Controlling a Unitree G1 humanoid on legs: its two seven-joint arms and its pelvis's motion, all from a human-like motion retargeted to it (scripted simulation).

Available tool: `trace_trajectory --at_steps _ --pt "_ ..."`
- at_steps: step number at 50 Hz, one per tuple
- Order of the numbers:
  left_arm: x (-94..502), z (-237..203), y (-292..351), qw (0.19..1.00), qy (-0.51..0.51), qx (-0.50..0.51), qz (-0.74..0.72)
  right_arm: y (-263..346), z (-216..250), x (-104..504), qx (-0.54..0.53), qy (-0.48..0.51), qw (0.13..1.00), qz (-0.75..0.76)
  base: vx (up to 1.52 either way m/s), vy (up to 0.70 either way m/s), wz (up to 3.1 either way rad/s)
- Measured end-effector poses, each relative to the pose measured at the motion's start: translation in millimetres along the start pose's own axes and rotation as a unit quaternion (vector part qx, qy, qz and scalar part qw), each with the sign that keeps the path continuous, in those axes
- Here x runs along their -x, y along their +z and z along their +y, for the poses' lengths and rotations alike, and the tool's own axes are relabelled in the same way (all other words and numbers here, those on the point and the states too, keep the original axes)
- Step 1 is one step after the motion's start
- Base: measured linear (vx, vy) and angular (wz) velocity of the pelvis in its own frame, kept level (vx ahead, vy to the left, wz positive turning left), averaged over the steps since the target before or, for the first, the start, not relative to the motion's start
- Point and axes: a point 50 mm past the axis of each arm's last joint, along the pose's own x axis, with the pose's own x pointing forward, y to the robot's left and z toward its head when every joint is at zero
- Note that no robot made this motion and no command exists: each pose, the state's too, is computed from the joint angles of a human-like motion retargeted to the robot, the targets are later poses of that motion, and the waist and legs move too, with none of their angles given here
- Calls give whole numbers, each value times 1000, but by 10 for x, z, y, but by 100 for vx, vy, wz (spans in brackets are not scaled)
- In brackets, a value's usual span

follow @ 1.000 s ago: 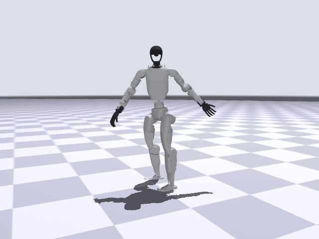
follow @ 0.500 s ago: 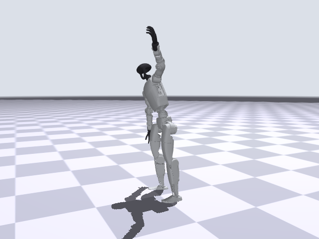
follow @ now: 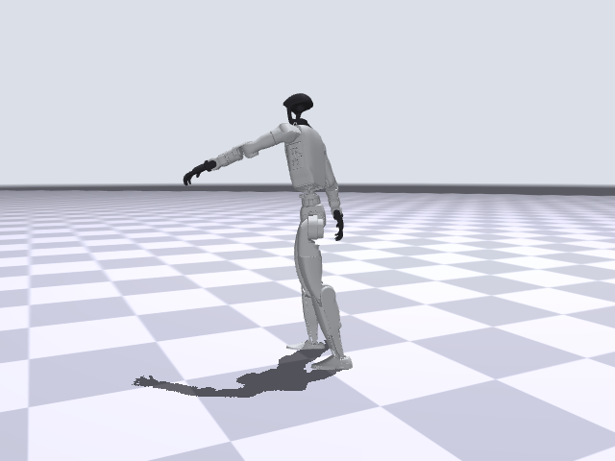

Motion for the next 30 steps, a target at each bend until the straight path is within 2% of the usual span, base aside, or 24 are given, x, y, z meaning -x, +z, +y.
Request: trace_trajectory --at_steps 8,15,21,30 --pt "456 -1699 -261 983 -179 31 32 943 -149 131 -77 -57 980 -173 -1 -6 -31" --pt "1293 -2614 -813 956 -266 65 109 1861 -305 544 -143 -101 921 -347 -5 -4 26" --pt "2061 -2730 -1687 915 -257 130 282 2540 -483 1061 -175 -133 860 -461 -5 0 58" --pt "2900 -2025 -2841 825 -87 192 524 3475 -463 2150 -151 -125 769 -608 -4 -2 66"
